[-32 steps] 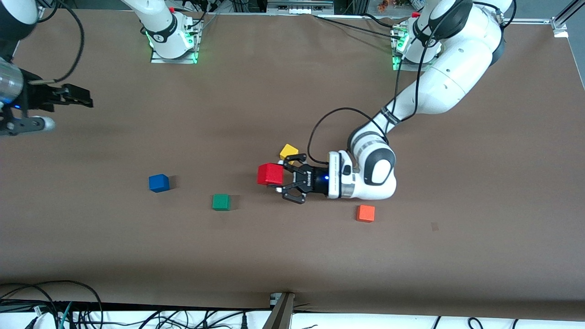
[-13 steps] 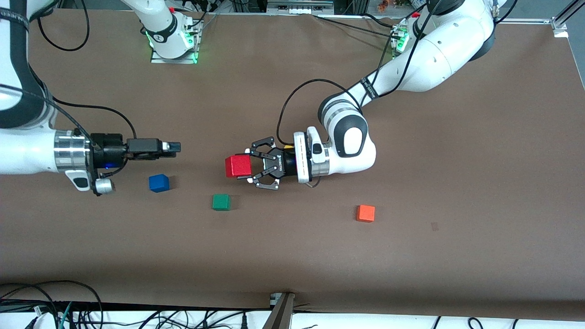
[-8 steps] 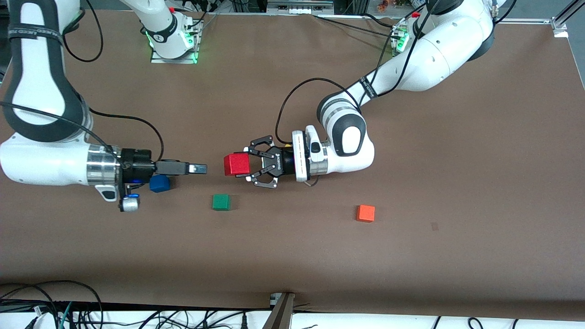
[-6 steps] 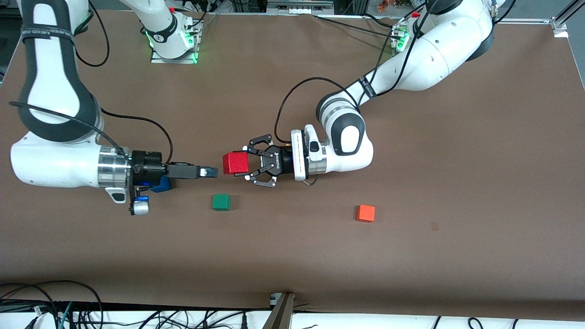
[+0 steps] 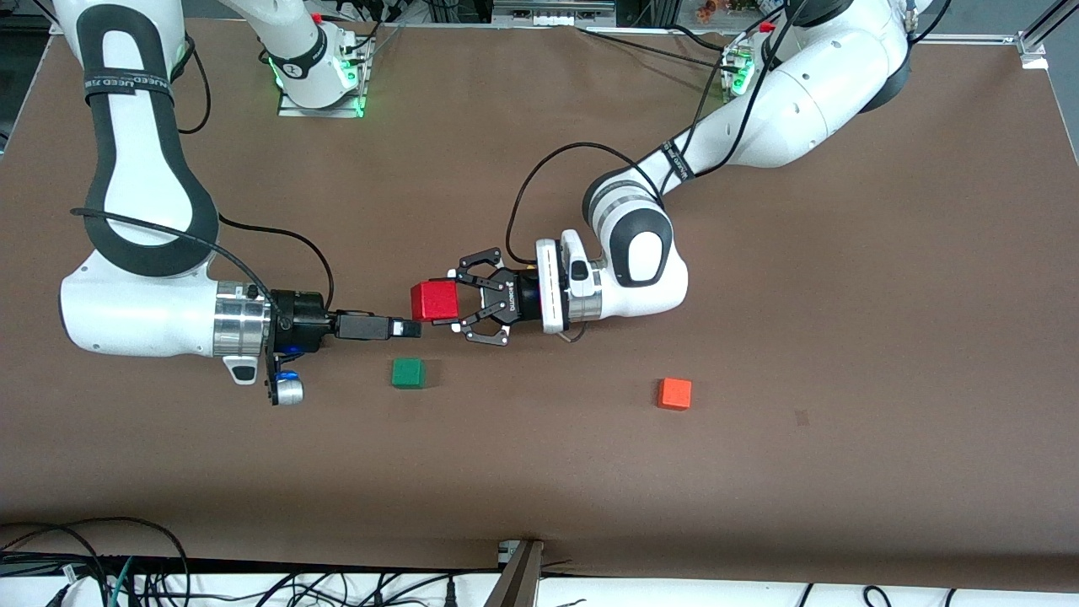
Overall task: Pass red block to right arm, stack on blue
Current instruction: 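Hold the red cube with the left gripper while the right gripper reaches it, then close the right gripper on the red cube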
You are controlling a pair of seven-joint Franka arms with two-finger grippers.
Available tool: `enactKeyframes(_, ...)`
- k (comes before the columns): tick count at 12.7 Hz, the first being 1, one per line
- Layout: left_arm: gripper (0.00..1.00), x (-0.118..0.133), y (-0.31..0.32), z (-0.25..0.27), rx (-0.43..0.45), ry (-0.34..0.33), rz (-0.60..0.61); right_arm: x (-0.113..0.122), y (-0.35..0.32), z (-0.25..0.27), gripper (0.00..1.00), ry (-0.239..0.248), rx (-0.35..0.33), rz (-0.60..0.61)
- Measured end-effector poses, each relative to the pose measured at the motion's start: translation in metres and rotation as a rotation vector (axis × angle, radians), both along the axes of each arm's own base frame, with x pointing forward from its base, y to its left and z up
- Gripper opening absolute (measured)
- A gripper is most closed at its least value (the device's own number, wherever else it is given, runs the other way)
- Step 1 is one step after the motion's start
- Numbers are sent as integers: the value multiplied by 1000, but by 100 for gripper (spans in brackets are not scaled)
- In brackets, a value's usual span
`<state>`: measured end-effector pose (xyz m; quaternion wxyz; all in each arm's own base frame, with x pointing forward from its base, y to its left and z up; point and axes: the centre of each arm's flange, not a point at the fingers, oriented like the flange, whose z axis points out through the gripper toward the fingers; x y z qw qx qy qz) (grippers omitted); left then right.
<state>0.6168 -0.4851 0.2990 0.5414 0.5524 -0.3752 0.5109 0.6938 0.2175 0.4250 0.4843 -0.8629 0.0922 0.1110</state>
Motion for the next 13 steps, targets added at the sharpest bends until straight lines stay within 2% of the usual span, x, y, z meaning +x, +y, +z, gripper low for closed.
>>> enactKeyframes(6, 56, 0, 0, 0, 1, 0, 0, -15, 36, -5, 100, -17, -70, 85)
enactKeyframes(11, 56, -1, -1, 0, 1, 0, -1, -15, 36, -6, 100, -16, -78, 92)
enactKeyframes(12, 56, -1, -1, 0, 1, 0, -1, -16, 37, -6, 93, -16, -81, 96)
enactKeyframes(13, 56, -1, -1, 0, 1, 0, -1, -17, 38, -7, 79, -17, -86, 100)
